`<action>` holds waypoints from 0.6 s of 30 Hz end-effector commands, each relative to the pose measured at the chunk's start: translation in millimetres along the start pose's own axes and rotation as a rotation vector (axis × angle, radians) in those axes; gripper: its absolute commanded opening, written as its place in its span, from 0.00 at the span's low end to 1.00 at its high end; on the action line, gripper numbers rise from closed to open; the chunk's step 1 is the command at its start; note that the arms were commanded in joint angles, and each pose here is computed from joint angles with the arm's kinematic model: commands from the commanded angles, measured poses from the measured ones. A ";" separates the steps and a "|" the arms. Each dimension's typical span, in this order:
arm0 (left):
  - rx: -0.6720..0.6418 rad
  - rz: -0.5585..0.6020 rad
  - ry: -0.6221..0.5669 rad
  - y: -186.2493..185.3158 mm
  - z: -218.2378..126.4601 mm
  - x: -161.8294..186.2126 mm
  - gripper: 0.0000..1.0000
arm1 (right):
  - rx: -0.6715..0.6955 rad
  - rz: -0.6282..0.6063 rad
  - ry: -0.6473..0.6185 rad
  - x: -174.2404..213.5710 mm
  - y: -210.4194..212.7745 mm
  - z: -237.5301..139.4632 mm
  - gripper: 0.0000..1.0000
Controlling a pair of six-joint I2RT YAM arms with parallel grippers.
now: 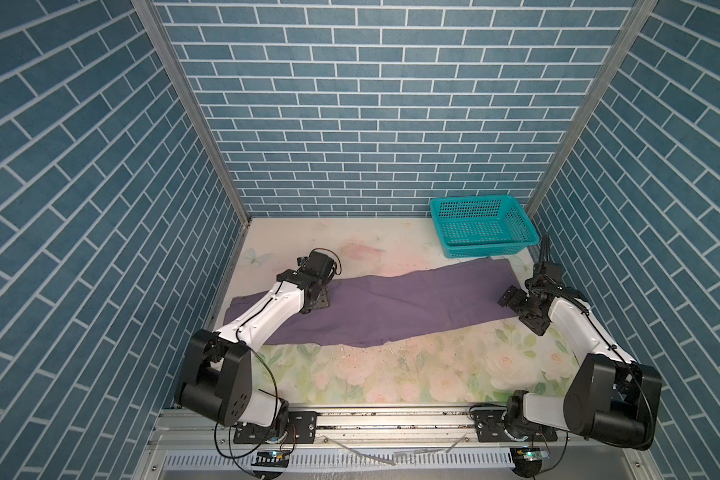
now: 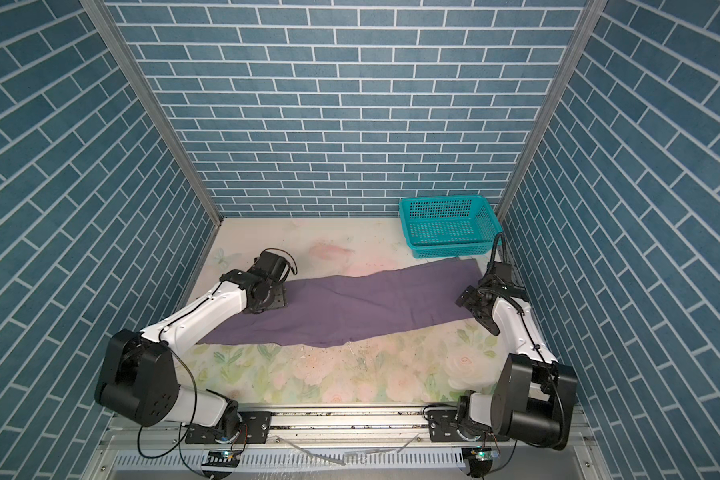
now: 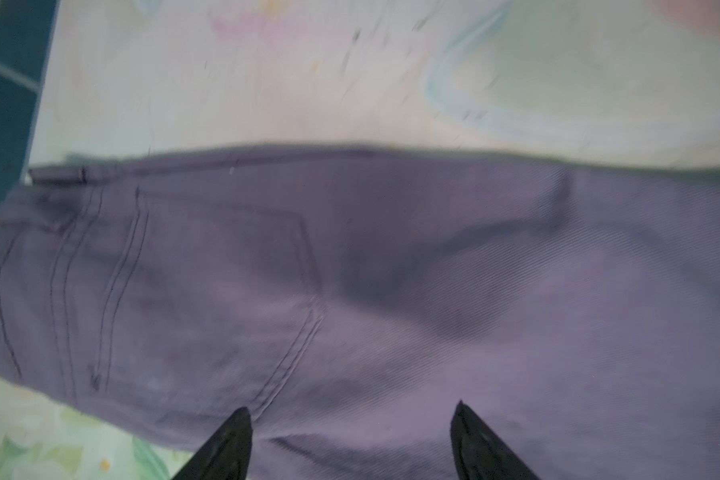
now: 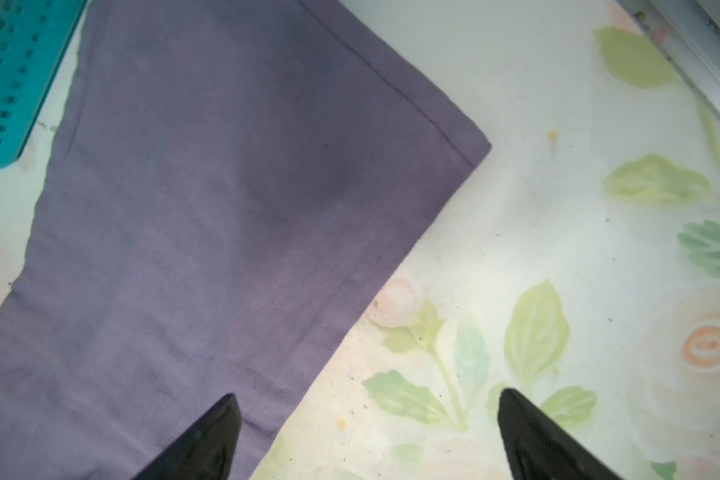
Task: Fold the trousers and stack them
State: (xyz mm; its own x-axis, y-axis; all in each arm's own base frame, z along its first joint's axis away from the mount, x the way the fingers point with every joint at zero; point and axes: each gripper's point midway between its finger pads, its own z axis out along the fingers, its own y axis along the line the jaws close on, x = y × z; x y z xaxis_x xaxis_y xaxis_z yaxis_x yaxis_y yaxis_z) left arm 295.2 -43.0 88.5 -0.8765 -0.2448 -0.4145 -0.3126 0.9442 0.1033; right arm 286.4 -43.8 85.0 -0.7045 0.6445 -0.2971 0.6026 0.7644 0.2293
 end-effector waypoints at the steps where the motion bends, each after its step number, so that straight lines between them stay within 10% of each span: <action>1: -0.029 -0.152 0.023 32.9 13.0 17.3 0.73 | -0.009 0.050 -0.008 -8.7 -1.3 11.8 0.90; 18: -0.087 -0.484 0.129 114.5 72.3 37.3 0.60 | 0.022 0.046 0.006 -67.5 11.2 80.6 0.59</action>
State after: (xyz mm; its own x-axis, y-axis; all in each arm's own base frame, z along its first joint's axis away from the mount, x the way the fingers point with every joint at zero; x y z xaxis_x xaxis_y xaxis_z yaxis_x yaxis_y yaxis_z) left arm 249.3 62.6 25.1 -0.6847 -0.6548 -0.3202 -0.6972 0.7165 0.0256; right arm 354.6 -72.9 25.7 -0.6860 0.6855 -0.2439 0.6500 0.7281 0.2179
